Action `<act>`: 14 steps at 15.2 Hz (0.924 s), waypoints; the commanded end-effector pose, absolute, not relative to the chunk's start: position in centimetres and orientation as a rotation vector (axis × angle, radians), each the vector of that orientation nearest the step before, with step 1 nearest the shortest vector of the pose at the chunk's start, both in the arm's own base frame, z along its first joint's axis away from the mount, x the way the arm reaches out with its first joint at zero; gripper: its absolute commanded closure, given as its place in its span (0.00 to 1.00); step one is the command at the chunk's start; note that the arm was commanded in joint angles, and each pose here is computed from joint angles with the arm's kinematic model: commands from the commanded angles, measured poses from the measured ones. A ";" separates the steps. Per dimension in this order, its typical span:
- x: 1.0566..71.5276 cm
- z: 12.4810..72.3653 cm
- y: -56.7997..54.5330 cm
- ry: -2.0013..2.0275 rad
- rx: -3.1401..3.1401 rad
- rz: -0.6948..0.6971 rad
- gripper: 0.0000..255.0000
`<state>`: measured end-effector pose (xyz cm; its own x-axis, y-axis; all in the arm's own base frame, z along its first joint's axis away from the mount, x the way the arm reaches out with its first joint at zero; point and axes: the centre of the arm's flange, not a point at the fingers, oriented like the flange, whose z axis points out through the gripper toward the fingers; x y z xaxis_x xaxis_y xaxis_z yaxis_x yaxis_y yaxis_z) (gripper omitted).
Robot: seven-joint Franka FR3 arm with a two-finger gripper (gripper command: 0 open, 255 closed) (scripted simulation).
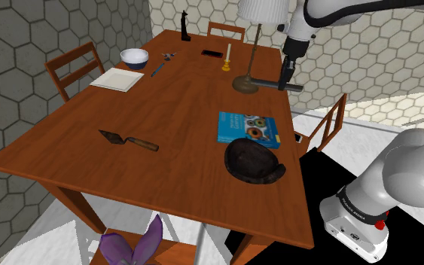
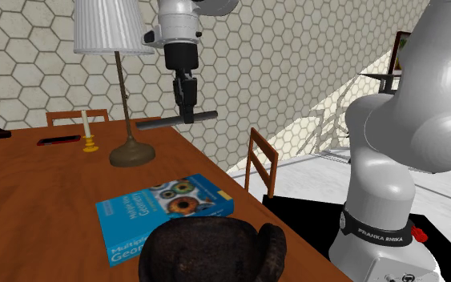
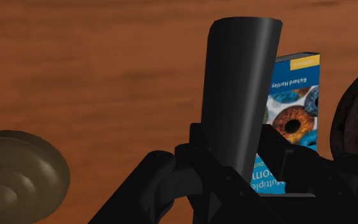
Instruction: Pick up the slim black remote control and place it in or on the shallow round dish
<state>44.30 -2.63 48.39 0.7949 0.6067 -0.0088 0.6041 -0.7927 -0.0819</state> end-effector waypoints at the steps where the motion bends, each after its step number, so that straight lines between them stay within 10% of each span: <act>1: 42.8 48.5 -0.5 -0.980 -2.906 0.053 1.00; 14: 34.1 48.1 14.3 -0.980 -2.906 0.053 1.00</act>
<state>34.91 13.13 48.11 0.7946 0.6070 -0.0084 0.6045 -0.7925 -0.0813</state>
